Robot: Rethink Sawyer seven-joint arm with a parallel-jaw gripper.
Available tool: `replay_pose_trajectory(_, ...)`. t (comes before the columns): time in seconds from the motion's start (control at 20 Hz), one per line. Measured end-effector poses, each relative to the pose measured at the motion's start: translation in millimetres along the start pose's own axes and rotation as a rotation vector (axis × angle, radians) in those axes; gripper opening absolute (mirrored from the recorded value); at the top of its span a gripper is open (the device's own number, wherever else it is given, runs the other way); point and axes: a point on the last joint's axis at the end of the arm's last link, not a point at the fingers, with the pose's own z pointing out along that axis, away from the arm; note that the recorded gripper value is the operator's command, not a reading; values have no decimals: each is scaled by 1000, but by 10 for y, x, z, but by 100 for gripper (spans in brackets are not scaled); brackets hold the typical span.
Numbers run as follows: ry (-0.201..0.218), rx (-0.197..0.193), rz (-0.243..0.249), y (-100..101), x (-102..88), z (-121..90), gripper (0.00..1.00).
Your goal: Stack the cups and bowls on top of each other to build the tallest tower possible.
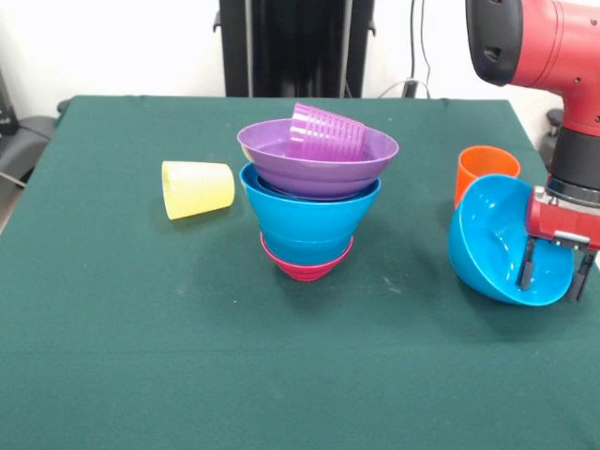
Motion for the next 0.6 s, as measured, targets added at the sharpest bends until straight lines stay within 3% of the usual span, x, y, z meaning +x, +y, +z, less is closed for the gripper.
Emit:
replay_pose_trajectory(0.3, -2, 3, 13, -57, -68, -44, 100)
replay_pose_trajectory(0.6, -21, 4, 46, -187, -267, -141, 100)
